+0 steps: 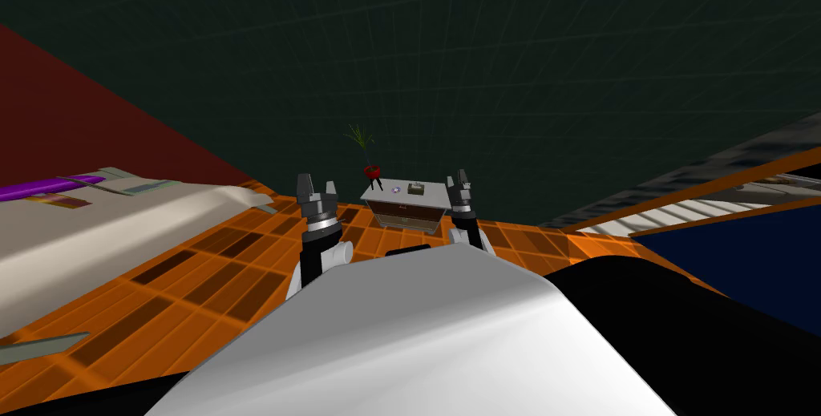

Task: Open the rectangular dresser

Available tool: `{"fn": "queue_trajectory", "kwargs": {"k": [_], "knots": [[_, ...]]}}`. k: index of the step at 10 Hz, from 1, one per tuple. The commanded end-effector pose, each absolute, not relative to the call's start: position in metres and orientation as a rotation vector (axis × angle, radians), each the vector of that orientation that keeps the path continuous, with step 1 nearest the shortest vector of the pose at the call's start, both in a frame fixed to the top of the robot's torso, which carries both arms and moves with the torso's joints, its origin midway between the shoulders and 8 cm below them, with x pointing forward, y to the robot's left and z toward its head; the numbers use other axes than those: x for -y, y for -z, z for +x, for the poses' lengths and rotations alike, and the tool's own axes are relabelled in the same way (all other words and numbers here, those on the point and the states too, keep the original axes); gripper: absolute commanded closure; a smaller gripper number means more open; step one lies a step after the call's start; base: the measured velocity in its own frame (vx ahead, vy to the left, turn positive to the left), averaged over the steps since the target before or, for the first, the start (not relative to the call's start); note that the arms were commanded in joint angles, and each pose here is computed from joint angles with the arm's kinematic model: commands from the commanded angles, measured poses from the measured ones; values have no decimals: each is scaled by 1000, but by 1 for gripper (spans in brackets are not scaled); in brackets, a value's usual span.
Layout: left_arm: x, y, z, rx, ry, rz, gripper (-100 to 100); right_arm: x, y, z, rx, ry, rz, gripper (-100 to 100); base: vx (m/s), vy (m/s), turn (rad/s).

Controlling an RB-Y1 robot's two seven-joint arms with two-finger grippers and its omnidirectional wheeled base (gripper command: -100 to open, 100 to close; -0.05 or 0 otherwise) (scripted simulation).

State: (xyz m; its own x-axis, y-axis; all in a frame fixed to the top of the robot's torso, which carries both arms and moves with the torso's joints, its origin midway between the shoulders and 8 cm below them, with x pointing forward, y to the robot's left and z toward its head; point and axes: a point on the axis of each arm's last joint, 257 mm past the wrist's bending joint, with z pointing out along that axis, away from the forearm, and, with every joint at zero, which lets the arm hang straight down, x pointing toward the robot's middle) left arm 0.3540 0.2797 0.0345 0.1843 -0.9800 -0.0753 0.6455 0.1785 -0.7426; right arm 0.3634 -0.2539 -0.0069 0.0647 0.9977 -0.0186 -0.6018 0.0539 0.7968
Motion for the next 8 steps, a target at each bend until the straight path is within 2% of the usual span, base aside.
{"fn": "queue_trajectory", "kwargs": {"k": [1,8], "knots": [[-280,-35,354,-636,1265,-647,0,254,7,363,-703,-1381,723,0,0,0,0],[-280,-35,354,-635,1265,-646,0,254,7,363,-703,-1381,722,0,0,0,0]]}}
